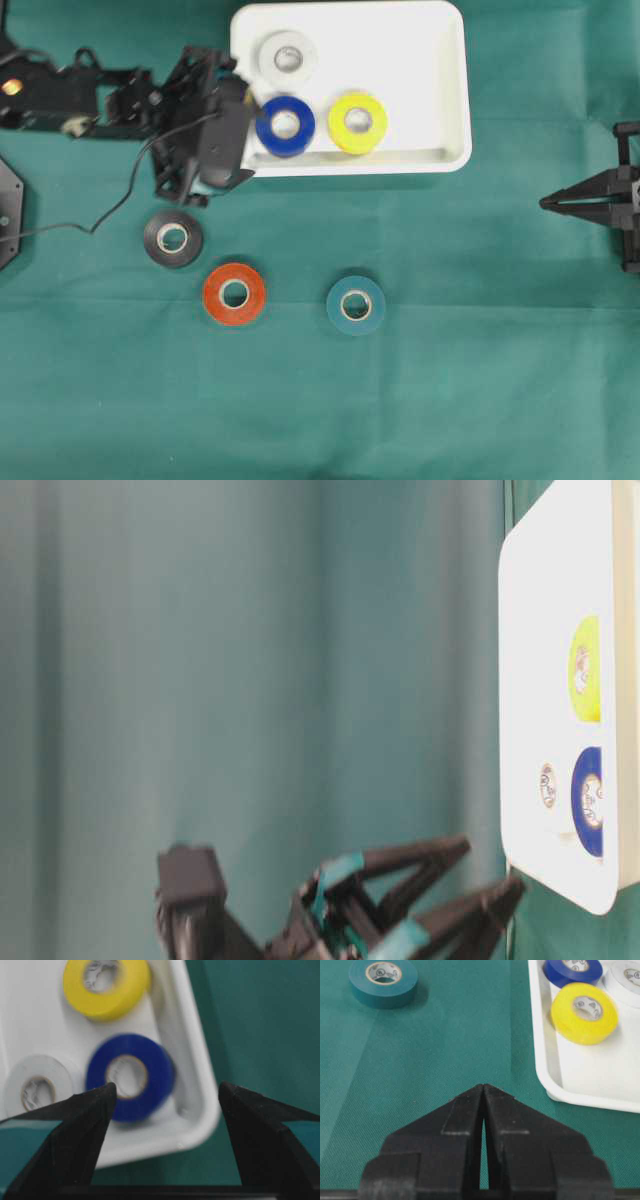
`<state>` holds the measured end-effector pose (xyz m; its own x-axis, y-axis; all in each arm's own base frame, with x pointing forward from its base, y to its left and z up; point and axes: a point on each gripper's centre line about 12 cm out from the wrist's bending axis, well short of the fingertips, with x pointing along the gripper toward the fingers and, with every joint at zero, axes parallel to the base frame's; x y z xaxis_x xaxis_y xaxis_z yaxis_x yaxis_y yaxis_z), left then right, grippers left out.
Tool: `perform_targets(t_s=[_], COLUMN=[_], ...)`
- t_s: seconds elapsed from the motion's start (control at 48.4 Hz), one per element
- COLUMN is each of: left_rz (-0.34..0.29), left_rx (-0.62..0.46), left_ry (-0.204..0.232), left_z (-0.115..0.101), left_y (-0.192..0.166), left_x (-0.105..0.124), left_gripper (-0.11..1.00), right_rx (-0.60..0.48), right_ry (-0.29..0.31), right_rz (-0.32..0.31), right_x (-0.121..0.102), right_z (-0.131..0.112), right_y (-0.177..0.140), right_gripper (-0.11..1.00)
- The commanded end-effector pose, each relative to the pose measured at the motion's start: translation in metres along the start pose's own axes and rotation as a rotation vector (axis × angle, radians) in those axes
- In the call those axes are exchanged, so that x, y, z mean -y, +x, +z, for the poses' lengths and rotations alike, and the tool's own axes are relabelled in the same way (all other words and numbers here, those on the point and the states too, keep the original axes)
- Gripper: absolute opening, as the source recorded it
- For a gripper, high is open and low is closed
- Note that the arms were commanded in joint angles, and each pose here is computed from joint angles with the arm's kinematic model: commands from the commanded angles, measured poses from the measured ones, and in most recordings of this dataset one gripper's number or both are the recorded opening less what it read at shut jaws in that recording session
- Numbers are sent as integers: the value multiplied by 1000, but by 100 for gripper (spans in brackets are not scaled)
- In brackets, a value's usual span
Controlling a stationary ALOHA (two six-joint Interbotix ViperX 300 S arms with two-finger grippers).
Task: Put the tape into the white case with the left arm.
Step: 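Open the left gripper and withdraw it from the tray, then move the left gripper down over the black tape roll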
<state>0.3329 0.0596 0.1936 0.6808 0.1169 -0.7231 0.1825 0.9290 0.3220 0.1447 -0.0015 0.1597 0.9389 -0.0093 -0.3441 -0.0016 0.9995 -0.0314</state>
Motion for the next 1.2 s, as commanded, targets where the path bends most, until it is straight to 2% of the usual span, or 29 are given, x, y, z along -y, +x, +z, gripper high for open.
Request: perform_targets(t_s=[0.0, 0.165, 0.31, 0.744, 1.178], left_rz=[11, 5, -2, -24, -31], left_rx=[43, 60, 81, 138, 124], left_ry=[-13, -80, -121, -165, -161], left_z=[3, -7, -15, -40, -50], left_y=[-17, -33, -48, -78, -78], left_x=[3, 14, 24, 49, 54], left_gripper=[83, 83, 83, 83, 83], right_rx=[9, 11, 11, 12, 12], right_ry=[2, 2, 3, 3, 2], right_rz=[0, 0, 0, 0, 0], right_x=[0, 0, 0, 0, 0], right_z=[4, 4, 4, 5, 5], right_y=[1, 1, 1, 1, 1], right_gripper=[-9, -9, -9, -9, -9])
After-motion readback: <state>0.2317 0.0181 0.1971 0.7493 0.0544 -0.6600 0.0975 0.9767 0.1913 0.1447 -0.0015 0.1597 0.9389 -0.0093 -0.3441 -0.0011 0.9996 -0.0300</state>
